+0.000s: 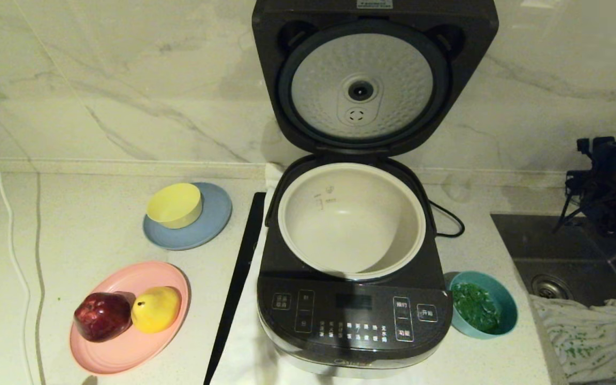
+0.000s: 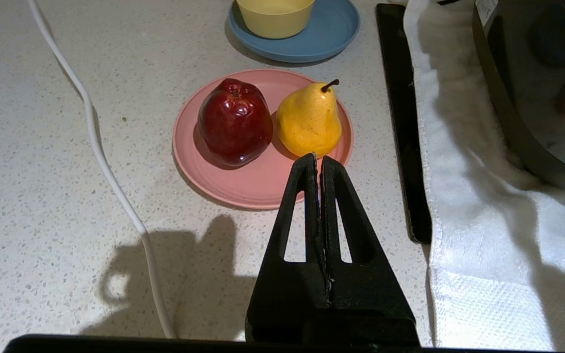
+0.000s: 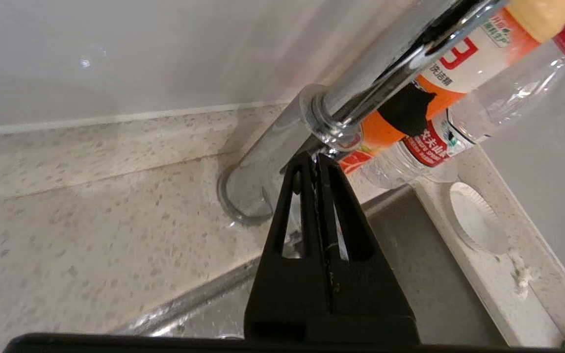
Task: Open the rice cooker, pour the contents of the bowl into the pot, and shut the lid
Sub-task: Turn on the tap
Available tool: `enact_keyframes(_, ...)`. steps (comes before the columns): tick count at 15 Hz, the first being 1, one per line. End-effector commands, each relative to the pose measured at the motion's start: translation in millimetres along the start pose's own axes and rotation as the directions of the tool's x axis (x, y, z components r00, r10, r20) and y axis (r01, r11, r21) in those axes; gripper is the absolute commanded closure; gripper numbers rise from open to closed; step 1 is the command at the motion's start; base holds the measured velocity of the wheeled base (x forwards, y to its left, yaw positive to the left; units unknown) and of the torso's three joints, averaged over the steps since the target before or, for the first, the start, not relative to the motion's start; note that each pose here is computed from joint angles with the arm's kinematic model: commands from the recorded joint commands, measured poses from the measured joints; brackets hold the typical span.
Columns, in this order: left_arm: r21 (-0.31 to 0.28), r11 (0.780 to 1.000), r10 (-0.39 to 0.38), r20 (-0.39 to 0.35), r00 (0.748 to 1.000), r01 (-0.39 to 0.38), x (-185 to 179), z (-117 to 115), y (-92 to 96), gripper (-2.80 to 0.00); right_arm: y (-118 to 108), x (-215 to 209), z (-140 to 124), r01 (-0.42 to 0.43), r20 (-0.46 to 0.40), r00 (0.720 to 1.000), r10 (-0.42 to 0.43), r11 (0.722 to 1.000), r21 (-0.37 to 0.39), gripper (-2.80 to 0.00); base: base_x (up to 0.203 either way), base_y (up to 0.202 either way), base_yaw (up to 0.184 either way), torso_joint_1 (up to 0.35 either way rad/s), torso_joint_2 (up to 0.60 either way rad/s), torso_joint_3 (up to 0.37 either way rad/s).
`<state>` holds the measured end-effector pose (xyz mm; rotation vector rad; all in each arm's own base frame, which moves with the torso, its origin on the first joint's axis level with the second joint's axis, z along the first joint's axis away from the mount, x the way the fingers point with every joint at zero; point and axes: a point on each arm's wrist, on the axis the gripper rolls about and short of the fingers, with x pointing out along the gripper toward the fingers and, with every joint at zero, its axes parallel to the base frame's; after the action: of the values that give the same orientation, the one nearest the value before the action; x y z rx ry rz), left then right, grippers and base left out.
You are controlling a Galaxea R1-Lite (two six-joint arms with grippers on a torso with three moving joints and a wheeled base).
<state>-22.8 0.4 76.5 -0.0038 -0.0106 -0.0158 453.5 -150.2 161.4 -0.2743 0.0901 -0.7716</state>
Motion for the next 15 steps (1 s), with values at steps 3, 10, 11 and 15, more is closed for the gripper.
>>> enact_keyframes(3, 0.001, 1.000, 0.000, -0.003, 1.000, 0.000, 0.3, -0.8, 0.0, 0.00, 1.8, 7.8, -5.7, 0.009, -0.003, 1.000, -0.009, 1.000, -0.001, 0.00, 0.000, 0.000, 0.000, 0.000, 0.00, 0.000)
enact_keyframes(10, 0.001, 1.000, 0.000, -0.001, 1.000, 0.000, 0.1, -0.8, 0.0, 0.00, -9.7, -4.5, -6.4, 0.021, -0.033, 0.999, -0.021, 1.000, -0.003, 0.00, 0.000, 0.000, 0.000, 0.000, 0.00, 0.000)
enact_keyframes(11, -0.001, 1.000, 0.000, -0.003, 1.000, 0.000, 0.3, -0.8, 0.0, 0.00, -10.7, -7.9, -8.9, 0.019, -0.042, 0.999, -0.019, 1.000, -0.007, 0.00, 0.000, 0.000, 0.000, 0.000, 0.00, 0.000)
enact_keyframes(15, 0.000, 1.000, 0.000, -0.001, 1.000, 0.000, 0.1, -0.8, 0.0, 0.00, -15.2, -20.4, -13.6, 0.015, -0.054, 0.998, -0.016, 1.000, -0.014, 0.00, 0.000, 0.000, 0.000, 0.000, 0.00, 0.000)
